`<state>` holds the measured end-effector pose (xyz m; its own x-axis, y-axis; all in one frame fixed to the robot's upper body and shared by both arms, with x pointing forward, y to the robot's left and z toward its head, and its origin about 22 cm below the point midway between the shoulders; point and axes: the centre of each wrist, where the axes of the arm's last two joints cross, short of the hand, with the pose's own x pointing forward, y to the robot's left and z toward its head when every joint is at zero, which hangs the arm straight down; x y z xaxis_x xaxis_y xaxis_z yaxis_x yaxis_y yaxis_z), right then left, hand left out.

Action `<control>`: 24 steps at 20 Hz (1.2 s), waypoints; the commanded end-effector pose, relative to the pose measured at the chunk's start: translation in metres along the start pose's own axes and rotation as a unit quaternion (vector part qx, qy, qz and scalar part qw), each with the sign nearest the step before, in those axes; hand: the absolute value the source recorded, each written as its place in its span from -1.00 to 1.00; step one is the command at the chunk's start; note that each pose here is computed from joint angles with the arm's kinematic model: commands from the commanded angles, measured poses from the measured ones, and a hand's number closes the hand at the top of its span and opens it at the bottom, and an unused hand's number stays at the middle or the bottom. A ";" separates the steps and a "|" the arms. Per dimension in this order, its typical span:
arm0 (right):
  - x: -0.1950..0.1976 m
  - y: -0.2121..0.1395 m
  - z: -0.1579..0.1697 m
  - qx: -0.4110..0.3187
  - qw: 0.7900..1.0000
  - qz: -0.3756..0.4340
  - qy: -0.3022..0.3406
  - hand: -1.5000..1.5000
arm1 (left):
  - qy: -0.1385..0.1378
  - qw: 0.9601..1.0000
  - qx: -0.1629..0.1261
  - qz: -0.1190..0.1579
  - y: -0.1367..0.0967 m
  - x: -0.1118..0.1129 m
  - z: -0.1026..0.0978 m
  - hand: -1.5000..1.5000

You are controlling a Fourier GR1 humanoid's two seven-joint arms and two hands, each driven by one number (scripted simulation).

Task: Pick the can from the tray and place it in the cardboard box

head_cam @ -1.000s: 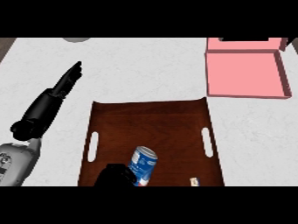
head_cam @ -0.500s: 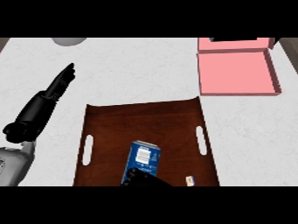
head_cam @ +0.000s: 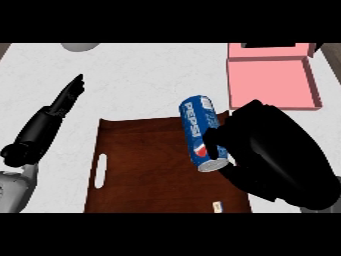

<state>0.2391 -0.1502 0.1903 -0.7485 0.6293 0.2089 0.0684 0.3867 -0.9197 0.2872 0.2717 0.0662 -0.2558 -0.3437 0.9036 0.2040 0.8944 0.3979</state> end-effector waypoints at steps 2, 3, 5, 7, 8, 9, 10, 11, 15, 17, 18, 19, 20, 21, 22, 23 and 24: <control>-0.066 -0.026 -0.012 -0.049 0.996 -0.031 0.068 1.00 | 0.003 1.000 -0.001 -0.001 -0.005 0.001 -0.007 0.00; -0.066 -0.017 -0.026 -0.040 0.996 -0.021 0.076 1.00 | -0.002 1.000 -0.011 -0.007 0.002 0.007 -0.008 0.00; -0.106 -0.036 -0.028 -0.046 0.995 -0.024 0.089 1.00 | 0.003 1.000 -0.010 0.002 -0.018 -0.005 -0.020 0.00; -0.135 -0.041 -0.024 -0.031 0.994 0.038 0.093 1.00 | -0.012 1.000 -0.017 -0.004 -0.013 0.016 -0.017 0.00; -0.133 -0.046 -0.032 -0.021 0.993 0.062 0.099 1.00 | -0.008 1.000 -0.006 -0.001 -0.018 0.004 -0.009 0.00; -0.146 -0.049 -0.028 0.010 0.992 0.064 0.104 1.00 | -0.010 1.000 -0.017 -0.005 -0.016 -0.008 -0.008 0.00; -0.161 -0.053 -0.026 0.018 0.991 0.060 0.115 1.00 | -0.013 1.000 -0.015 -0.003 -0.006 -0.003 -0.005 0.00; -0.163 -0.060 -0.028 0.055 0.988 0.070 0.125 1.00 | -0.016 1.000 -0.018 0.001 -0.017 0.011 -0.010 0.00; -0.196 -0.028 -0.014 0.169 0.968 0.071 0.171 1.00 | -0.010 1.000 -0.023 0.007 -0.002 0.006 -0.006 0.00; -0.208 -0.050 -0.029 0.178 0.966 0.072 0.174 1.00 | -0.011 1.000 -0.020 -0.001 -0.009 0.006 -0.012 0.00; -0.205 -0.046 -0.039 0.181 0.967 0.072 0.165 1.00 | -0.009 1.000 -0.020 0.008 0.011 0.001 -0.008 0.00; -0.215 -0.050 -0.039 0.199 0.963 0.064 0.171 1.00 | -0.009 1.000 -0.018 0.005 0.002 0.005 -0.019 0.00; -0.225 -0.047 -0.021 0.234 0.955 0.073 0.167 1.00 | -0.020 1.000 -0.020 0.003 -0.009 0.007 -0.016 0.00; -0.223 -0.038 -0.038 0.239 0.952 0.090 0.171 1.00 | -0.018 1.000 -0.023 0.005 -0.007 0.002 -0.016 0.00; -0.228 -0.066 -0.039 0.250 0.944 0.099 0.192 1.00 | -0.009 1.000 -0.021 0.002 -0.010 0.002 -0.006 0.00; -0.247 -0.058 -0.013 0.266 0.936 0.100 0.210 1.00 | -0.015 1.000 -0.025 -0.001 0.001 0.007 -0.018 0.00; -0.240 -0.050 -0.026 0.284 0.935 0.085 0.197 1.00 | -0.009 1.000 -0.018 0.003 -0.007 0.005 -0.015 0.00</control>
<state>0.4232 -0.2892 0.1988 -0.4712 0.8799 0.0619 -0.1869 -0.0310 -0.9819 0.2984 0.2622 0.0707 -0.2772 -0.3325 0.9014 0.2436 0.8832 0.4007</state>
